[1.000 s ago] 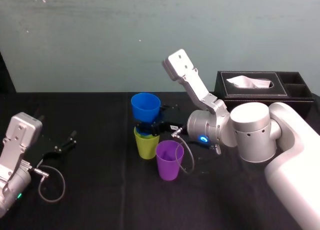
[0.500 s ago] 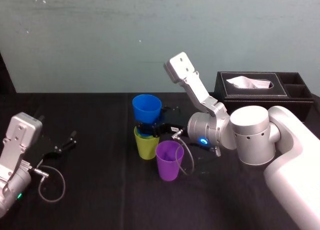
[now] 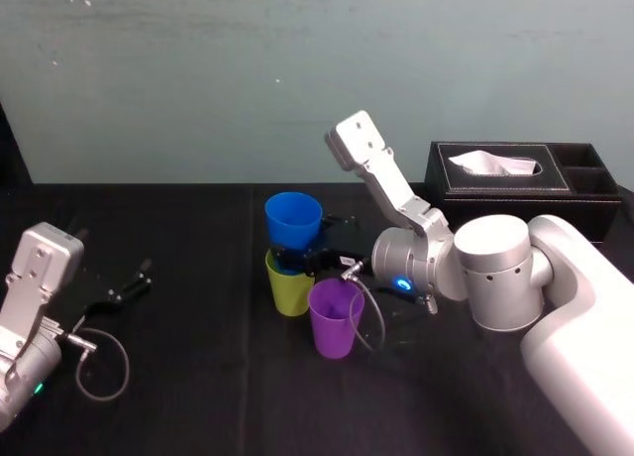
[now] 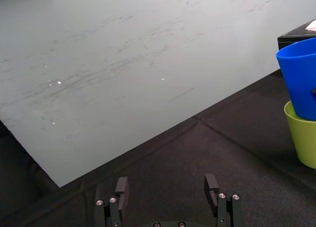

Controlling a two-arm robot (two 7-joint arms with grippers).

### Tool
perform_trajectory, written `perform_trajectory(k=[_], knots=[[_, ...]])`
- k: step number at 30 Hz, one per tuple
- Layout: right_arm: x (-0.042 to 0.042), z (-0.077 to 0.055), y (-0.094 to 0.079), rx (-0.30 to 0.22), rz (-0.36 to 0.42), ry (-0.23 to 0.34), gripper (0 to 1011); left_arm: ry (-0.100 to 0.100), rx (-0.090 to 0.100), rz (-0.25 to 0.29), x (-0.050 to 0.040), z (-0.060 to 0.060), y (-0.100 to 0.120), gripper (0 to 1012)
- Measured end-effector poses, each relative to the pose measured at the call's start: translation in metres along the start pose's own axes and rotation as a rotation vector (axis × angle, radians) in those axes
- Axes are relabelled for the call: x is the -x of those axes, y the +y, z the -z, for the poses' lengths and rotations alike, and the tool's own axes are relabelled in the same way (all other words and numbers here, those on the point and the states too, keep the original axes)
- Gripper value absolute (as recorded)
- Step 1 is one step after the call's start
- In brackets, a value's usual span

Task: Stack the three plastic cups sequentially using one hand.

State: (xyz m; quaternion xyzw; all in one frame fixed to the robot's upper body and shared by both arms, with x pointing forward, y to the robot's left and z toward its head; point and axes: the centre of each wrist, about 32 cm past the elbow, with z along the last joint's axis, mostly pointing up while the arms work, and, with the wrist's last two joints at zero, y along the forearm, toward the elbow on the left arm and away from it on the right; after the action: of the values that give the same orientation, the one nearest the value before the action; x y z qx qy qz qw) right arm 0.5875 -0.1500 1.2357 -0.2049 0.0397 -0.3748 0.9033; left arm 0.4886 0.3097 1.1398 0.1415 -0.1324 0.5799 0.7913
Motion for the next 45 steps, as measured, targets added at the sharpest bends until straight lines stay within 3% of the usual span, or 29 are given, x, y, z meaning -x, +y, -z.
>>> perform_trajectory(k=[18,29,45], knots=[[0.0009,0.0028,0.0031,0.002,0.000,0.001,707,0.000,0.000,0.000,0.0000,0.0000,0.0000,1000],[0.0009,0.0025,0.0028,0.002,0.000,-0.001,985,0.000,0.000,0.000,0.0000,0.0000,0.0000,1000],[0.0016,0.0020,0.0011,-0.004,0.001,-0.007,1004,0.000,0.000,0.000,0.0000,0.0000,0.0000,1000]])
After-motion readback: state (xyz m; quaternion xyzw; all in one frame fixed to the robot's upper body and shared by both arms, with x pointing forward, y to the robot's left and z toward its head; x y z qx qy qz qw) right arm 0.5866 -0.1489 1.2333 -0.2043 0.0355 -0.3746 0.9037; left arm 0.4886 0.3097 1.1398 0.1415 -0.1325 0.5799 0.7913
